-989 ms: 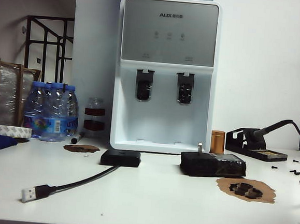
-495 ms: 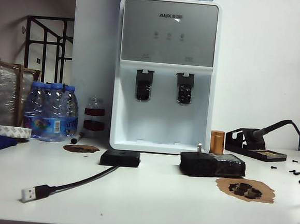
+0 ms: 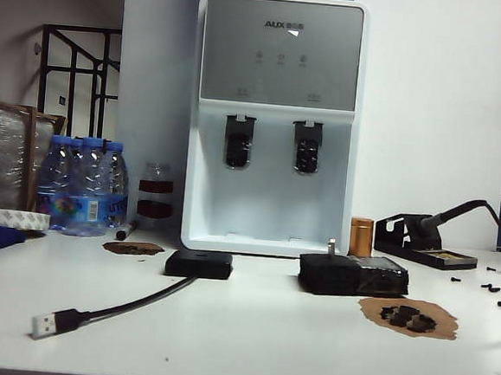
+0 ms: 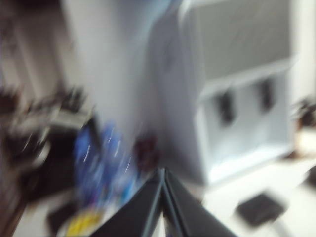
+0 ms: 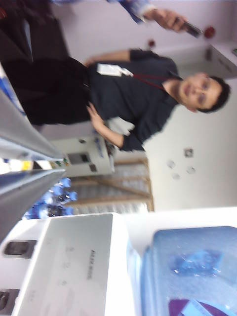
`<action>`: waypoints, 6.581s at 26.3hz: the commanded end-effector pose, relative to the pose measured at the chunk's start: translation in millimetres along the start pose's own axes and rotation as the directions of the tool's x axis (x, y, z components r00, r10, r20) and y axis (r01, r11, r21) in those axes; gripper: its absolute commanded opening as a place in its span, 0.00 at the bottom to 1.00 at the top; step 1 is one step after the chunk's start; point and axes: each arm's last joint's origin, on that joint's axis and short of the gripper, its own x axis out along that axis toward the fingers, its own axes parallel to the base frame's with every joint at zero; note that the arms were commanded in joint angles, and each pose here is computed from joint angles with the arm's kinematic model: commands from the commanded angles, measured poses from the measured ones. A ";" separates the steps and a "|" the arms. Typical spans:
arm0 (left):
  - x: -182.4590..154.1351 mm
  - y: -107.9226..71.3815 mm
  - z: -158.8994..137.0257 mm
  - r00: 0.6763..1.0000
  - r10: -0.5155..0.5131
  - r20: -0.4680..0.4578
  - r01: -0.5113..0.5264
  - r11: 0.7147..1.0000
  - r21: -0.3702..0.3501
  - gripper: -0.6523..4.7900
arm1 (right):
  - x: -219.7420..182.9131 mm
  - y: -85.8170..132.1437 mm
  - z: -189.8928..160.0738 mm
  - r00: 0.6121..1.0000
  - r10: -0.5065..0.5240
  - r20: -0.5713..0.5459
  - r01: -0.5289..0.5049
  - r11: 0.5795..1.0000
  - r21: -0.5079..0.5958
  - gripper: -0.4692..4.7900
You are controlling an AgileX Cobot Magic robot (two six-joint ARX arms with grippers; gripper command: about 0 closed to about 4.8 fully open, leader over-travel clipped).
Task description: Take the USB flash drive out of the black sponge and insert it into the slot on top of the black USB adpator box.
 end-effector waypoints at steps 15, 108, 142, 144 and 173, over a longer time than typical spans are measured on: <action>141.6 22.5 61.8 0.856 -0.495 0.146 0.516 0.828 -0.218 0.11 | 108.8 94.2 -67.6 0.832 -0.534 0.151 0.554 0.786 -0.273 0.36; 322.9 -192.0 -100.2 0.506 -0.843 -0.182 0.777 0.537 -0.328 0.11 | 132.7 -69.8 -308.9 0.789 -0.565 -0.239 0.481 0.812 -0.330 0.09; 329.5 -201.9 -88.8 0.779 -0.577 -0.243 0.546 0.816 -0.188 0.11 | 103.3 -77.9 -254.3 0.913 -0.385 -0.131 0.366 0.919 -0.150 0.09; 331.4 -192.9 -88.6 0.794 -0.539 -0.282 0.513 0.842 -0.168 0.11 | 101.2 -75.0 -242.3 0.921 -0.378 -0.091 0.363 0.920 -0.149 0.09; 268.8 50.8 -37.6 0.605 -0.660 -0.445 0.507 0.750 -0.424 0.11 | 206.7 -90.6 -181.4 0.733 0.635 -0.243 -0.631 0.769 0.104 0.09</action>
